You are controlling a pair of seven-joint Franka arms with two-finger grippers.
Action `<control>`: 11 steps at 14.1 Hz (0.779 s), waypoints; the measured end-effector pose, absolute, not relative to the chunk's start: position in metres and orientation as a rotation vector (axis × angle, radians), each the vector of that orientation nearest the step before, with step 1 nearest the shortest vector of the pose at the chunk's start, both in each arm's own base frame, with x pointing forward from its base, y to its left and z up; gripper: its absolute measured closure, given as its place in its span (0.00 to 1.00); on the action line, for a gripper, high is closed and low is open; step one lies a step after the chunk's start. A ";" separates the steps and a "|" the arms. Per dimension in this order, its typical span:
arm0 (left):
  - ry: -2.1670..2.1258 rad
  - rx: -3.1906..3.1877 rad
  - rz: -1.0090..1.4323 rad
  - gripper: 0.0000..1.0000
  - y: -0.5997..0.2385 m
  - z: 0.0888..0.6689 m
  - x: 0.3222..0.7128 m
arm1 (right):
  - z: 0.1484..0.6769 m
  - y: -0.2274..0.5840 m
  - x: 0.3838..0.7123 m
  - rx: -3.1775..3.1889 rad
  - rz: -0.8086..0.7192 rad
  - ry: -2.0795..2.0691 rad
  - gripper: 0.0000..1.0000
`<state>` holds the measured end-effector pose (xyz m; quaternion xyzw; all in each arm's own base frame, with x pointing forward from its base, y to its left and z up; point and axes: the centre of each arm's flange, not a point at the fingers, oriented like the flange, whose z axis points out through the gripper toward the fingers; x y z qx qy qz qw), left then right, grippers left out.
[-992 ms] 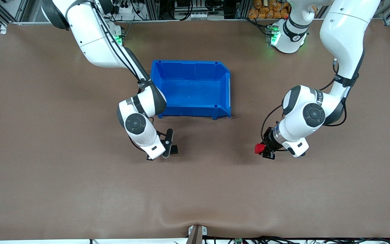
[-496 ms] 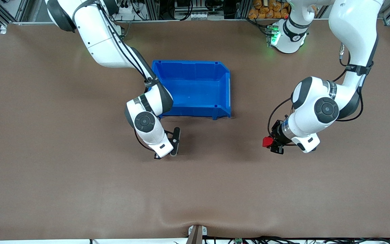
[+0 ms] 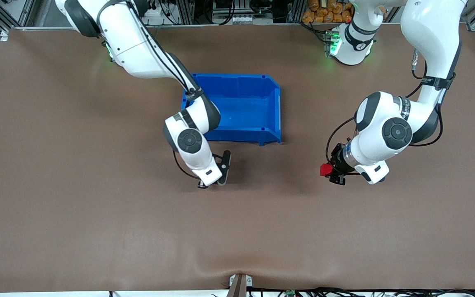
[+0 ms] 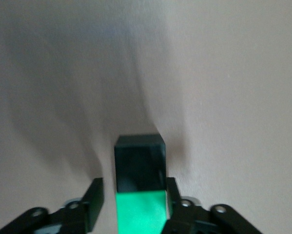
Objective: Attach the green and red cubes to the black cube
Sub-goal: 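Carry the green cube toward the black cube while the left gripper carries the red, then set the green cube against the black cube and open the right gripper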
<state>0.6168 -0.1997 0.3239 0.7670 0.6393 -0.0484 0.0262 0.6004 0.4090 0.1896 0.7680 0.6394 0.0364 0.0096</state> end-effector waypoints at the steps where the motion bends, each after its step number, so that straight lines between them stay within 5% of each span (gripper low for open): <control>1: 1.982 2.379 -0.161 0.60 -0.199 0.323 0.615 | 0.189 0.410 0.601 2.403 0.120 1.990 0.26; 4: 1.991 2.392 -0.178 0.60 -0.199 0.321 0.613 | 0.193 0.408 0.606 2.410 0.136 1.973 0.00; 11: 2.019 2.310 -0.191 0.60 -0.265 0.332 0.615 | 0.274 0.360 0.635 2.500 0.029 1.879 0.00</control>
